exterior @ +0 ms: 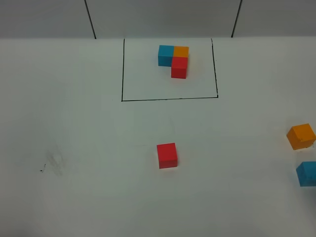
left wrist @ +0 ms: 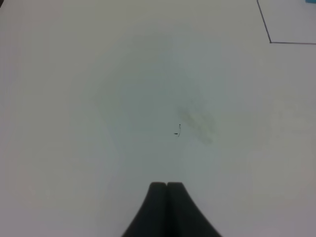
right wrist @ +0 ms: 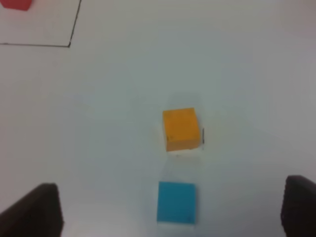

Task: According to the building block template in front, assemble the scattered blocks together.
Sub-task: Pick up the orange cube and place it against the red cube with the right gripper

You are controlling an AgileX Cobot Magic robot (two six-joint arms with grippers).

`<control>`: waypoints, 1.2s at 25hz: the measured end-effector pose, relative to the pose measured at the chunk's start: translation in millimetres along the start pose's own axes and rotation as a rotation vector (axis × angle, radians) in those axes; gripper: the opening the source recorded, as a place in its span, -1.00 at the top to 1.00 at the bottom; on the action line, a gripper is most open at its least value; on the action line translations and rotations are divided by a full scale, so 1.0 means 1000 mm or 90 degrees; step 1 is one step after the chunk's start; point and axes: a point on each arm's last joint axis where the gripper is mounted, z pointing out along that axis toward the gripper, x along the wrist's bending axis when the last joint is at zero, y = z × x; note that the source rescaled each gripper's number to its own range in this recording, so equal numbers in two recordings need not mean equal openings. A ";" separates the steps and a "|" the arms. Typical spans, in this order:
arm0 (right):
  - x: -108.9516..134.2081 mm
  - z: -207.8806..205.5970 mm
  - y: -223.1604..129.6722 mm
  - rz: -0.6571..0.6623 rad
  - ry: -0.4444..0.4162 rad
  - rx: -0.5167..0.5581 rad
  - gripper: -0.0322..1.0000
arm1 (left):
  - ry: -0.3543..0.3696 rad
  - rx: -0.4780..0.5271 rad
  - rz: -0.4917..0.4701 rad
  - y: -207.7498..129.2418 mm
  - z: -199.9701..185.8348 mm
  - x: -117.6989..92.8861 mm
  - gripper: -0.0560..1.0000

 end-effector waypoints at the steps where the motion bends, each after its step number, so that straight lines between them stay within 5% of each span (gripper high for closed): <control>1: 0.000 0.009 0.003 -0.002 0.006 0.016 -0.91 | 0.000 0.000 0.000 0.000 0.000 0.000 0.89; 13: -0.001 0.114 0.013 -0.028 0.049 0.148 -0.90 | 0.000 0.000 0.000 0.000 0.000 0.000 0.89; 30: -0.008 0.202 -0.009 -0.037 0.032 0.208 -0.89 | 0.000 0.000 0.000 0.000 0.000 0.000 0.89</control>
